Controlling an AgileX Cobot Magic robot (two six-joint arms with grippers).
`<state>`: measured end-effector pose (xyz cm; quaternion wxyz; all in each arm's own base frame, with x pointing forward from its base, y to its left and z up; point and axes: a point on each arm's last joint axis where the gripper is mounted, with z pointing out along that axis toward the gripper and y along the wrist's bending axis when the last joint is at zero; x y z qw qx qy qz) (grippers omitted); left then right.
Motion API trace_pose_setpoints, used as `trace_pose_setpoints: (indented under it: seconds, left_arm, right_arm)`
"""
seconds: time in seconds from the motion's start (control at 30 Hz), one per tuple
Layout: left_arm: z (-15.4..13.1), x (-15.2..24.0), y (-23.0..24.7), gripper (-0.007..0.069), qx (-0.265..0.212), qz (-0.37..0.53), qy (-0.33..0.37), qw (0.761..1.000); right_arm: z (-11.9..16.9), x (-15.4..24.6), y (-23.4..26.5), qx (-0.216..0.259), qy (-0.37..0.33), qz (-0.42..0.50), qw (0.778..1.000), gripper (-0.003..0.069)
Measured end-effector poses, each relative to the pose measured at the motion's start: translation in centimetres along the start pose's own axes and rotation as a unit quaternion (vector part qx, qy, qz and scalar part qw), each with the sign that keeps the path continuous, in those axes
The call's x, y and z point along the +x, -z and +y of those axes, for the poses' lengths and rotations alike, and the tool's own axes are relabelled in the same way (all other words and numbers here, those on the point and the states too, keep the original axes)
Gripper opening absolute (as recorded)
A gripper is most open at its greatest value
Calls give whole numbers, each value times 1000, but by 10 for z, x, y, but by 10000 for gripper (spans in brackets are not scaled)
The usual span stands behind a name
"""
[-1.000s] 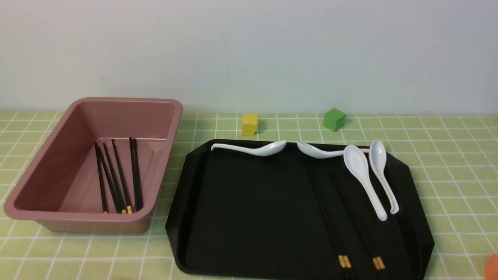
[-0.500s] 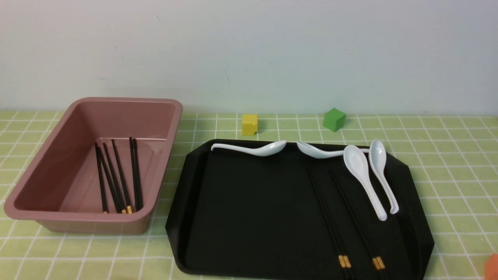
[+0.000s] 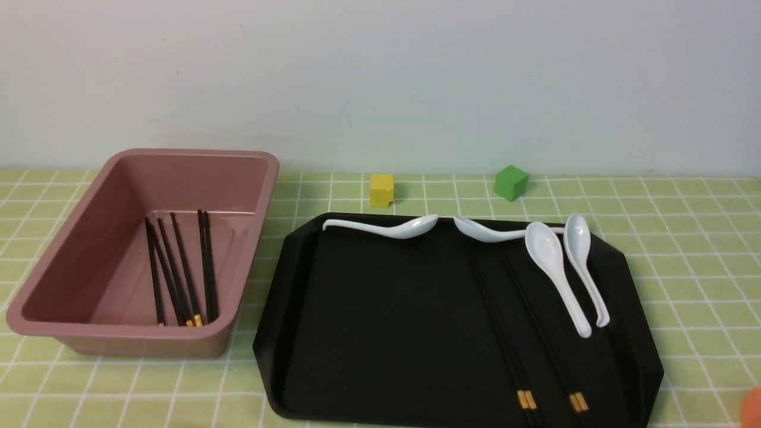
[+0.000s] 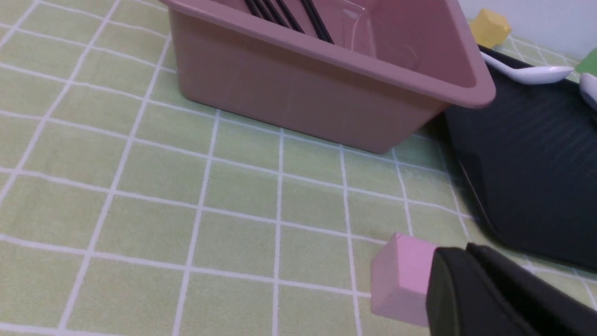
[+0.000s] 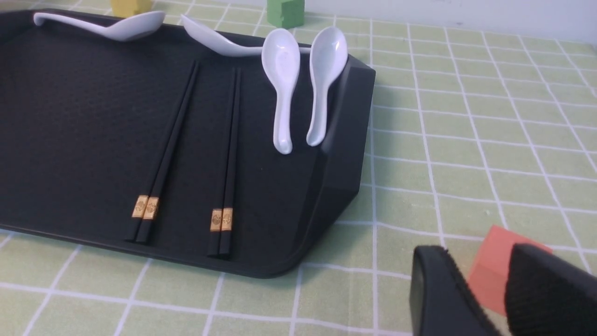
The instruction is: On green tablecloth take chopsticks from black tray and put them in box.
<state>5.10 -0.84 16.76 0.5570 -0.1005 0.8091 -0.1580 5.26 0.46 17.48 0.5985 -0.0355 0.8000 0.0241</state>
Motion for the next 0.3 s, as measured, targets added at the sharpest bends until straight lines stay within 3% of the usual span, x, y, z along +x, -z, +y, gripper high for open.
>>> trace_pose_setpoints:
  seconds: [0.3]
  left_arm:
    - [0, 0, 0, 39, 0, 0, 0, 1000]
  right_arm:
    - [0, 0, 0, 0, 0, 0, 1000, 239]
